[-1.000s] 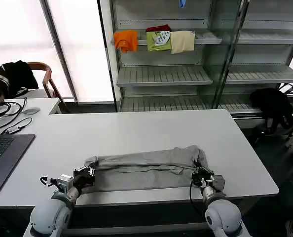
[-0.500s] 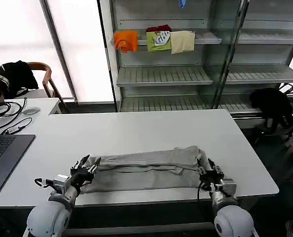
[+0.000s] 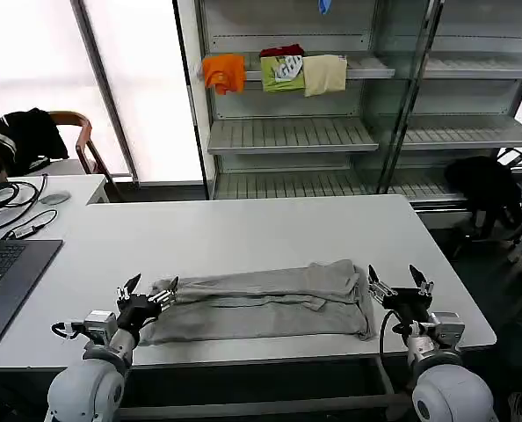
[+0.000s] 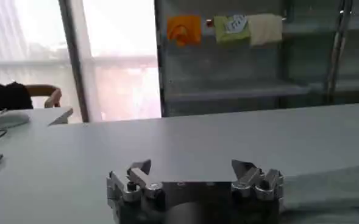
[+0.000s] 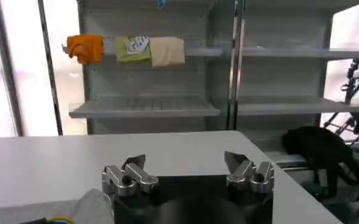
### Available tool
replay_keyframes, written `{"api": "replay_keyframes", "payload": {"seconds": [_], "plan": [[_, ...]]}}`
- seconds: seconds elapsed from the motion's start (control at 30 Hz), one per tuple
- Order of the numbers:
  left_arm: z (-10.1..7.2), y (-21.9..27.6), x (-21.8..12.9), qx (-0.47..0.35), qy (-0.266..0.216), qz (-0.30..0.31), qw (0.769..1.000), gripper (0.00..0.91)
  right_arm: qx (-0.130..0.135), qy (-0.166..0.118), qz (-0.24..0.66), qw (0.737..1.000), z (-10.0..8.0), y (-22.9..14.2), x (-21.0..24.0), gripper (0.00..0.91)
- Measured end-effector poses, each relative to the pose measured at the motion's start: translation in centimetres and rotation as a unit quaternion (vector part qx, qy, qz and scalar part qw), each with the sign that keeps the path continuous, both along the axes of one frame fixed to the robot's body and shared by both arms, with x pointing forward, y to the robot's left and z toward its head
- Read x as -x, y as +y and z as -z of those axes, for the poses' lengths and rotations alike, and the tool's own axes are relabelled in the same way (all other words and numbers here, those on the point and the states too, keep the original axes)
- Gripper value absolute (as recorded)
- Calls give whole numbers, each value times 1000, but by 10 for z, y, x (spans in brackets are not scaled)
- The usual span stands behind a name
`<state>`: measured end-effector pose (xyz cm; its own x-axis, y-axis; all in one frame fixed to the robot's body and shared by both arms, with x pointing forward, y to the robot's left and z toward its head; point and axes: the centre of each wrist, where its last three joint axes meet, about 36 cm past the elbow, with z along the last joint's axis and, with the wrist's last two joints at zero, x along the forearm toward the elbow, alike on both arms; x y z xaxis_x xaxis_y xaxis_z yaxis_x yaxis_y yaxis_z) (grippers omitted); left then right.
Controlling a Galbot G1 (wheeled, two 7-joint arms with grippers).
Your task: Fold and organize the clothes.
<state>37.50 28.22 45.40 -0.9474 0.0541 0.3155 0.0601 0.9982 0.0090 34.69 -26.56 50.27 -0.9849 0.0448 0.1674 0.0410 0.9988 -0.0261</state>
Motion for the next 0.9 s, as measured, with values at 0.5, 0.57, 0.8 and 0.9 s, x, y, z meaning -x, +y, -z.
{"api": "replay_keyframes", "payload": {"seconds": [0.5, 0.57, 0.8, 0.9], "plan": [[30, 0, -3, 16, 41, -7, 999, 595, -2, -9, -2, 1000, -8, -1, 1, 907], [33, 0, -3, 17, 45, -6, 999, 252, -3, -10, -1, 1000, -8, -2, 1, 907], [42, 1, -4, 19, 57, -6, 998, 20, -5, -12, 0, 1000, -8, -3, -2, 907], [44, 1, -3, 21, 57, -4, 998, 10, -7, -13, 1, 1000, -9, -4, -4, 907]]}}
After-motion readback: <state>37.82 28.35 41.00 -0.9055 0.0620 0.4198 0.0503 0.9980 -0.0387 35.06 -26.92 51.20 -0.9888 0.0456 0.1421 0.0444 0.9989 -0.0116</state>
